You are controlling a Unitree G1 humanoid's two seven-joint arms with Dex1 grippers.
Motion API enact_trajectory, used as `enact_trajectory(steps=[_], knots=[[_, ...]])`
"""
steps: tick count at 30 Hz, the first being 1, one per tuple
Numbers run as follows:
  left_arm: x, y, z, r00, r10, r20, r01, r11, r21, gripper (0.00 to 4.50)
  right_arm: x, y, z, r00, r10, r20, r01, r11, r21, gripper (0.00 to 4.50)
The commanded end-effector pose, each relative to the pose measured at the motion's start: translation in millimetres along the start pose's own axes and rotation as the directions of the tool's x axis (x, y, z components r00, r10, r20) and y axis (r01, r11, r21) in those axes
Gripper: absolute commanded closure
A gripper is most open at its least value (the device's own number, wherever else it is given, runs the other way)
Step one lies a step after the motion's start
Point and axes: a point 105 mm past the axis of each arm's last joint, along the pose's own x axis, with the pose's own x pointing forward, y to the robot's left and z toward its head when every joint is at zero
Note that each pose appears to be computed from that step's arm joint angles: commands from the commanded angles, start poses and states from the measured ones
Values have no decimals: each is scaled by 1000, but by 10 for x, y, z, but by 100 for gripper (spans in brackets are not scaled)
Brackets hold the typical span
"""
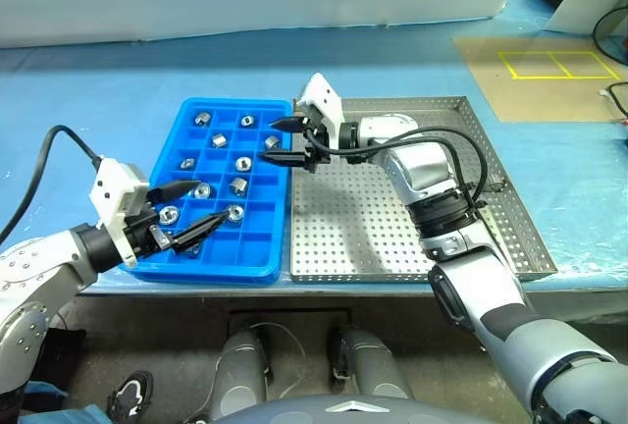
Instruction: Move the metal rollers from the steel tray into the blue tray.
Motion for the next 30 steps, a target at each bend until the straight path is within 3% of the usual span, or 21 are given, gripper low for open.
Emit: enact_trajectory(steps=[1, 8, 14, 20, 25, 30], knots=[[45, 2, 61, 1000, -9, 28, 8, 1000, 25, 19, -100, 106, 116, 997, 69, 22, -68, 997, -42, 80], [116, -80, 96, 997, -23, 73, 22, 1000, 13, 19, -207, 73, 107, 995, 103, 10, -103, 995, 1, 80], [-28, 14, 127, 997, 49, 67, -52, 998, 42, 19, 324, 167, 99, 995, 89, -51, -91, 995, -32, 80], [-530, 320, 66, 969, 246, -29, -240, 963, 123, 19, 916, 402, 8, 983, 87, -161, -115, 978, -176, 80], [-790, 350, 74, 938, 345, -30, -339, 932, 127, 19, 1090, 355, 7, 983, 32, -179, -80, 959, -273, 80], [-802, 233, -2, 936, 350, -30, -346, 933, 96, 19, 1131, 151, 268, 992, -67, -111, 27, 944, -328, 80]])
